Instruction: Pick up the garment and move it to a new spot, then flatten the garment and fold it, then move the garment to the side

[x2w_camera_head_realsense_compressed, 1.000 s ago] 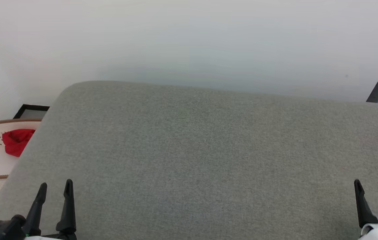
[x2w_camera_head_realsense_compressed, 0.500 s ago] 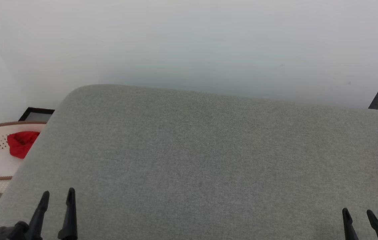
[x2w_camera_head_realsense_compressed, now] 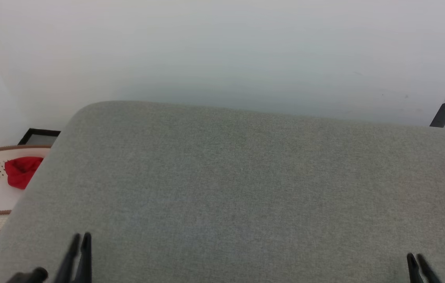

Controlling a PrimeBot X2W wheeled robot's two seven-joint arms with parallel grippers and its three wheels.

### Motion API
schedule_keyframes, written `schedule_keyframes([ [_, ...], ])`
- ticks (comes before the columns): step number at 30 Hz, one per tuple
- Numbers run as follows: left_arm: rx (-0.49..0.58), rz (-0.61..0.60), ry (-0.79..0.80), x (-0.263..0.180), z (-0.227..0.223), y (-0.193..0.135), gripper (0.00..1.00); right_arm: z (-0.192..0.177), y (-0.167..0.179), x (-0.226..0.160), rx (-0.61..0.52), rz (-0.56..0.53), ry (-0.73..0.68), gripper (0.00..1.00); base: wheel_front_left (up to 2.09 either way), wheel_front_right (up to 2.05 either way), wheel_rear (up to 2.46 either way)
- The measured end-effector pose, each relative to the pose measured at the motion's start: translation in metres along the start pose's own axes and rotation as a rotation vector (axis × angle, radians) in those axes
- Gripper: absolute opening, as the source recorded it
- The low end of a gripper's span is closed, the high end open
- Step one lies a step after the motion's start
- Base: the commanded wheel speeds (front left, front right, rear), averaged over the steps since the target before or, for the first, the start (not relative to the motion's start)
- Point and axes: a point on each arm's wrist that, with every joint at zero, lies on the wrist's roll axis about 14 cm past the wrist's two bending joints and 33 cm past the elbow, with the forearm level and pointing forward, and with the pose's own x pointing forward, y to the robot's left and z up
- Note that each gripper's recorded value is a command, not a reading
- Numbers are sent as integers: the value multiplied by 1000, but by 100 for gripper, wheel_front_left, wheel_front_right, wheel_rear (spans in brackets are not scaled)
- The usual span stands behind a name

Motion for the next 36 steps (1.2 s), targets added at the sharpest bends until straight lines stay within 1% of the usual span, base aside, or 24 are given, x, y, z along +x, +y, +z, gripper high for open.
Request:
schedule_keyframes([
  [4, -36, 18, 60, -9, -21, -2, 0, -14, 2, -4, 27, -11, 43, 0, 0, 0, 0],
  [8, -103, 35, 76, -7, -25, -2, 0, -16, -1, -4, 97, -35, 54, 0, 0, 0, 0],
  [19, -283, 66, 92, 3, -28, -6, 0, -12, -3, -1, 291, -79, 43, 0, 0, 0, 0],
  [36, -526, 85, 108, 19, -31, -16, 0, -1, -5, 7, 547, -114, 11, 0, 0, 0, 0],
])
